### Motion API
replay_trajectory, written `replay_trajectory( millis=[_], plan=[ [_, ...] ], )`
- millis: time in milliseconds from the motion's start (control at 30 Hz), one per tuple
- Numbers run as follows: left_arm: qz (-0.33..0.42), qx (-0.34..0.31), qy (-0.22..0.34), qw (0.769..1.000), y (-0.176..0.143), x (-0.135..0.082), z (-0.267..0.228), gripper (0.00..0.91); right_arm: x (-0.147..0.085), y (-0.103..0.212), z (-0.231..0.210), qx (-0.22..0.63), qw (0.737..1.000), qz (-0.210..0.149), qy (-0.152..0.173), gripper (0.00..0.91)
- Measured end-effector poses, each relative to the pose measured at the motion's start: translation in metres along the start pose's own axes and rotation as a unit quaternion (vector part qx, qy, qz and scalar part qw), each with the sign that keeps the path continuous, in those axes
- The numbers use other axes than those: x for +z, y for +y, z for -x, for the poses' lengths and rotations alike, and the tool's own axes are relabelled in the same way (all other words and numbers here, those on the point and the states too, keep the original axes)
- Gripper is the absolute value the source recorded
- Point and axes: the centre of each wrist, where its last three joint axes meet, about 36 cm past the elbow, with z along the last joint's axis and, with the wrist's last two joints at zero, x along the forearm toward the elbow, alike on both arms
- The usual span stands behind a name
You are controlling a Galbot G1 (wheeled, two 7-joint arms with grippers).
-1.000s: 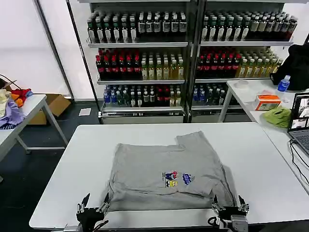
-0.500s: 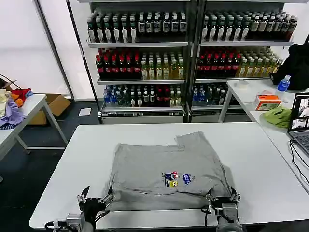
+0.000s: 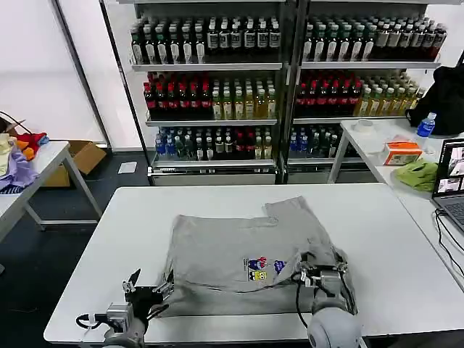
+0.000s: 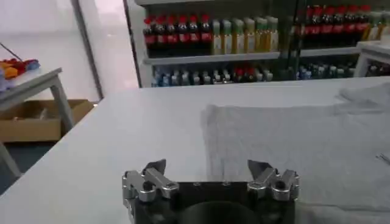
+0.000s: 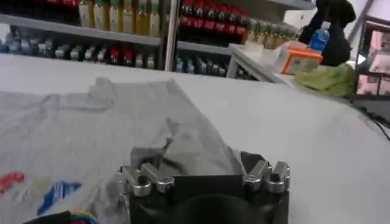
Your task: Fold and organize the clothes.
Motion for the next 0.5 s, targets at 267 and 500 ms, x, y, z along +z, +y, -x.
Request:
replay_trajectory(
  millis=[267, 500],
  plan=[
    [0.011, 0.022, -0.009, 1.000, 0.009, -0.019, 0.034, 0.907, -0.036, 0.016, 0.049, 0.011, 0.999, 0.030, -0.005, 0.907],
    [0.019, 0.044, -0.019, 0.999, 0.019, -0.041, 0.067, 0.907, -0.065, 0.021, 0.084, 0.009, 0.998, 0.056, 0.002, 0.907]
  ],
)
